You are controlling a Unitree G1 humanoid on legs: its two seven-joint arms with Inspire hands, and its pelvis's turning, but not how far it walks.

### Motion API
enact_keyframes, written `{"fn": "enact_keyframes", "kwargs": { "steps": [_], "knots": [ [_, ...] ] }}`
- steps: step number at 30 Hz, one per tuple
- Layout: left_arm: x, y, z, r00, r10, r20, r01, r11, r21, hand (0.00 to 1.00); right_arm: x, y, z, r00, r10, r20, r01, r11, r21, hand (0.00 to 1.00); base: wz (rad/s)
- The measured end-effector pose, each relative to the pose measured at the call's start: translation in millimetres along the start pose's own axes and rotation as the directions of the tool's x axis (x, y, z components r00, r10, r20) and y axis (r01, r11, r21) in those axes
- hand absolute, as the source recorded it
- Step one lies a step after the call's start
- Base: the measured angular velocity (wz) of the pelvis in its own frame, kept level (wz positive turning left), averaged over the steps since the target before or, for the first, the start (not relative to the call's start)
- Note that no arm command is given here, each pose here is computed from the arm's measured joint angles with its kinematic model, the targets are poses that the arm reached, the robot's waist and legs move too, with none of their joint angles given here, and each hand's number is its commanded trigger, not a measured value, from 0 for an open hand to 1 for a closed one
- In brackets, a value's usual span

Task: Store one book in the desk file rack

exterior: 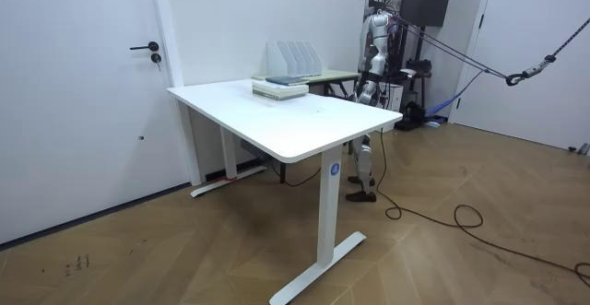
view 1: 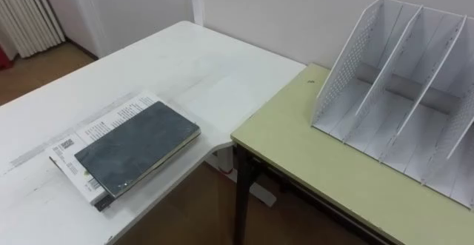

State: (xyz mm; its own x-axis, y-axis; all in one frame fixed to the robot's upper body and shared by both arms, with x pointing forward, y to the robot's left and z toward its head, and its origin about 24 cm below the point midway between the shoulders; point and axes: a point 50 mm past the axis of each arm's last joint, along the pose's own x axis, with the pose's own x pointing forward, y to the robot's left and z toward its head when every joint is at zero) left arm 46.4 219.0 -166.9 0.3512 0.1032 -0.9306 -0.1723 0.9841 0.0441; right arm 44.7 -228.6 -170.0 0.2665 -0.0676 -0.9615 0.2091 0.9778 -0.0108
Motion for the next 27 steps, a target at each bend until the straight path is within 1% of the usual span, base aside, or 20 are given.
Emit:
{"fn": "enact_keyframes", "kwargs": {
  "steps": [25, 27],
  "knots": [
    [0.0, 0.1, 0.2, 1.0, 0.001, 0.001, -0.001, 1.0, 0.002, 0.0, -0.3, -0.4, -1.7, 1.0, -0.003, -0.002, 0.003, 1.0, 0.005, 0.0, 0.0],
    [0.3, -0.4, 1.4, 1.0, -0.002, 0.002, 0.002, 1.0, 0.029, 0.0, -0.3, -0.1, -1.2, 1.0, -0.002, 0.0, 0.002, 1.0, 0.003, 0.0, 0.0]
  ]
}}
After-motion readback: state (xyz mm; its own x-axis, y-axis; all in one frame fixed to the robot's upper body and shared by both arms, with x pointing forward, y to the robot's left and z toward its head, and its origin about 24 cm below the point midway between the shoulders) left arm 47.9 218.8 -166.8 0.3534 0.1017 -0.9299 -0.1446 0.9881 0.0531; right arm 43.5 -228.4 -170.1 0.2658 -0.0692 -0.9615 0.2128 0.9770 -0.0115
